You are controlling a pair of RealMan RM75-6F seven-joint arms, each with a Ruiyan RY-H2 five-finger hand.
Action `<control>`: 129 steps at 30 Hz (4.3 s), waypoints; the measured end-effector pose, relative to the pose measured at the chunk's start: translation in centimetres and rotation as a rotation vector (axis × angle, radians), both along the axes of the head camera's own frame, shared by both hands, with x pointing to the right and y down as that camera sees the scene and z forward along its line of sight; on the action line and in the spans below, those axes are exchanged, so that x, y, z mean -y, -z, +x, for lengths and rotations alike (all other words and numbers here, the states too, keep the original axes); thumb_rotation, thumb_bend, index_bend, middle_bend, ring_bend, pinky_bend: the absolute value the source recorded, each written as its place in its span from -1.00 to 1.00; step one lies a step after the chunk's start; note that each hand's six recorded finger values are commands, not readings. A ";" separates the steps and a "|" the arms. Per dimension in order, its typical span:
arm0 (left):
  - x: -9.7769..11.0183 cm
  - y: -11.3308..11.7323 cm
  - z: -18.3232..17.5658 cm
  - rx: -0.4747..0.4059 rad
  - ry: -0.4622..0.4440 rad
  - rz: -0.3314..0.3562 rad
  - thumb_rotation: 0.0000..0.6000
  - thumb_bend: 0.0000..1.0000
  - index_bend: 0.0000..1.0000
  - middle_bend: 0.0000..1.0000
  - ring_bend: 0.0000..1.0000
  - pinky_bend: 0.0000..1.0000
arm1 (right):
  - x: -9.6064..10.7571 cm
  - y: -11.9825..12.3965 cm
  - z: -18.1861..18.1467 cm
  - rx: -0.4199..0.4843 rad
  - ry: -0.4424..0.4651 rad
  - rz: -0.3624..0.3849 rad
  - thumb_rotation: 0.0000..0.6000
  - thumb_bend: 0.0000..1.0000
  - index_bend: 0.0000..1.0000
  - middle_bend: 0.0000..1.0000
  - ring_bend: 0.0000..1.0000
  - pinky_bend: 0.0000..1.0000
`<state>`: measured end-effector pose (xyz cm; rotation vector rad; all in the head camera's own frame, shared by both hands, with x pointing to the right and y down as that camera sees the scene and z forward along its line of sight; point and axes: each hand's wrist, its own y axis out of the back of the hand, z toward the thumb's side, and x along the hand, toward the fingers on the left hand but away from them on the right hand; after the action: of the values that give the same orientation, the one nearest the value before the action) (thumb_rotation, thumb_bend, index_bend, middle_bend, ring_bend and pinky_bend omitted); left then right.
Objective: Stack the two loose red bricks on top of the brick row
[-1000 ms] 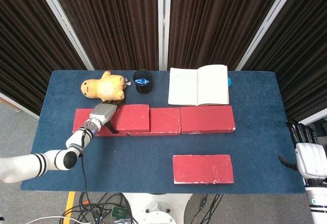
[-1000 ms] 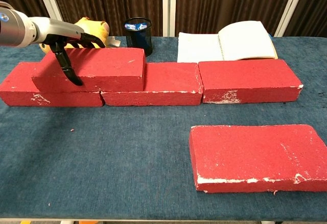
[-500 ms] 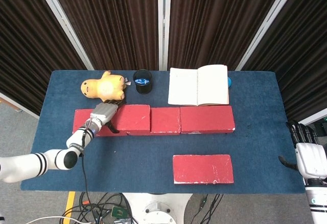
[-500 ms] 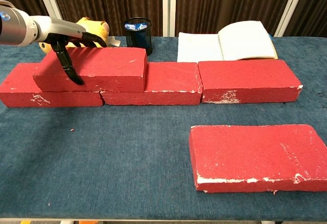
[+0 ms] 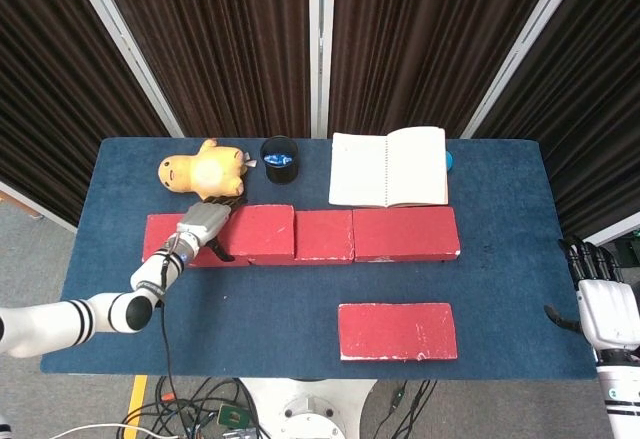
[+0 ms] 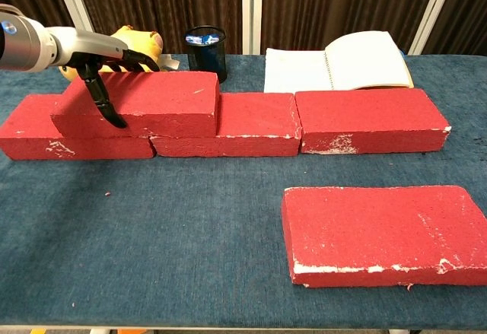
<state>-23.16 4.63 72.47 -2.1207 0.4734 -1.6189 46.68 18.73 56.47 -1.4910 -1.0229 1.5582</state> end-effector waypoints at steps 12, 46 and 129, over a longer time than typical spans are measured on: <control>0.0 0.1 0.0 -0.004 0.005 0.004 1.00 -0.76 -0.99 -0.84 -1.00 -1.00 | 0.0 0.0 0.1 -0.004 -0.004 -0.003 1.00 -0.80 -1.00 -1.00 -1.00 -1.00; 0.0 0.7 0.4 -0.041 0.014 0.005 1.00 -0.77 -1.00 -1.00 -1.00 -1.00 | 0.0 -0.1 0.5 -0.009 -0.019 -0.005 1.00 -0.80 -1.00 -1.00 -1.00 -1.00; -17.6 14.2 -21.5 0.084 0.277 0.492 1.00 -0.82 -1.00 -1.00 -1.00 -1.00 | -6.0 -10.9 -21.5 0.159 0.419 -0.441 1.00 -1.00 -1.00 -1.00 -1.00 -1.00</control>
<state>-44.63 22.21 58.24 -1.6685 1.0541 -1.5242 25.18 24.73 67.36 -2.0039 -0.4114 1.4255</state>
